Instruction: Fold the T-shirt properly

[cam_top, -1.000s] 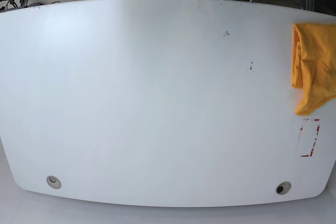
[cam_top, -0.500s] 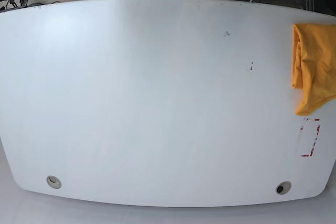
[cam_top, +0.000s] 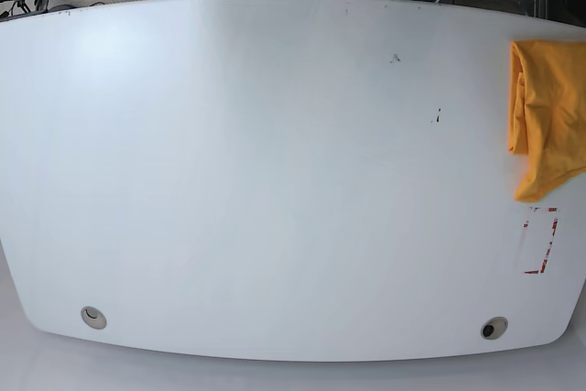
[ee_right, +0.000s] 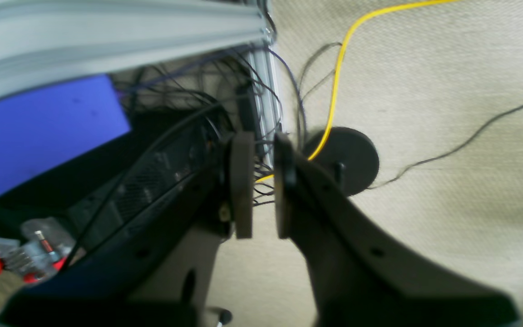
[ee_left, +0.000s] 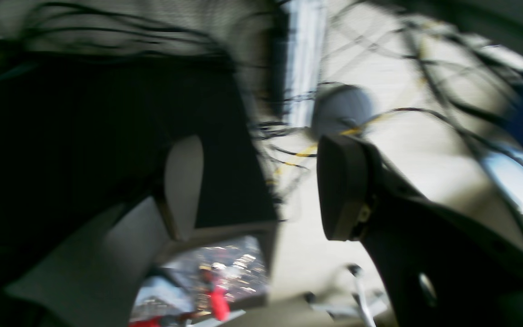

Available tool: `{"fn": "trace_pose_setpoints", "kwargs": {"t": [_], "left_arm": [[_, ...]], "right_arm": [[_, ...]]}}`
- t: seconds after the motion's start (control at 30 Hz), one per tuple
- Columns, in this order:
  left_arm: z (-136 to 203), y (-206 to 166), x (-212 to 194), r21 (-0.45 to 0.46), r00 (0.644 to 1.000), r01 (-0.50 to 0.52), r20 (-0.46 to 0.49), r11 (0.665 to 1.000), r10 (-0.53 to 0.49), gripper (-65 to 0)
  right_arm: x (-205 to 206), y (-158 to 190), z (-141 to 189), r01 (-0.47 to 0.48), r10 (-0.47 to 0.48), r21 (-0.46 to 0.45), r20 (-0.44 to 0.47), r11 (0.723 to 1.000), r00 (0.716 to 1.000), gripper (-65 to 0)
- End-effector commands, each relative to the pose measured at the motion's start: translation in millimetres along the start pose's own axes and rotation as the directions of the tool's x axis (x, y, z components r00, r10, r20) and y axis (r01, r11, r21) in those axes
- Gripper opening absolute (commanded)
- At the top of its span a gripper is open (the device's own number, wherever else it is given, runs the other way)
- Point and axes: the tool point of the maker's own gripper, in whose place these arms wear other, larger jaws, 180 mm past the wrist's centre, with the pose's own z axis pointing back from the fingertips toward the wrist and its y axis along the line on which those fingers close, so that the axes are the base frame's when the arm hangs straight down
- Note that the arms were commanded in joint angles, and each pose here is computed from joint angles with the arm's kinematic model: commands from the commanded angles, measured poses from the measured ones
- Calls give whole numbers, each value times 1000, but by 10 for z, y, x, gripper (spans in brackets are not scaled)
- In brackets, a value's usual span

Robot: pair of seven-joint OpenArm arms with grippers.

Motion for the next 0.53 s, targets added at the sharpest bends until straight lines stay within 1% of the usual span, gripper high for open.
{"fn": "trace_pose_setpoints", "kwargs": {"t": [0.0, 0.13, 0.2, 0.37, 0.5], "left_arm": [[2, 100, 33, 50, 1000, 25, -3, 998, -25, -285], [-3, 228, 210, 128, 999, 48, 8, 991, -50, -285], [-18, 267, 192, 155, 999, 37, -7, 987, -36, -285], [-66, 214, 174, 143, 999, 16, -41, 990, -10, -285], [-69, 206, 196, 143, 999, 16, -36, 990, -11, -283]], "right_arm": [[-70, -54, -23, -18, 17, -28, -30, 999, 999, -579], [-73, -64, -116, -45, 41, -55, -68, 998, 997, -579], [-93, -68, -150, -46, 40, -66, -86, 997, 995, -577], [-103, -23, -202, -31, 25, -59, -105, 998, 994, -572], [-24, 8, -237, -32, 27, -53, -91, 998, 996, -572]]}}
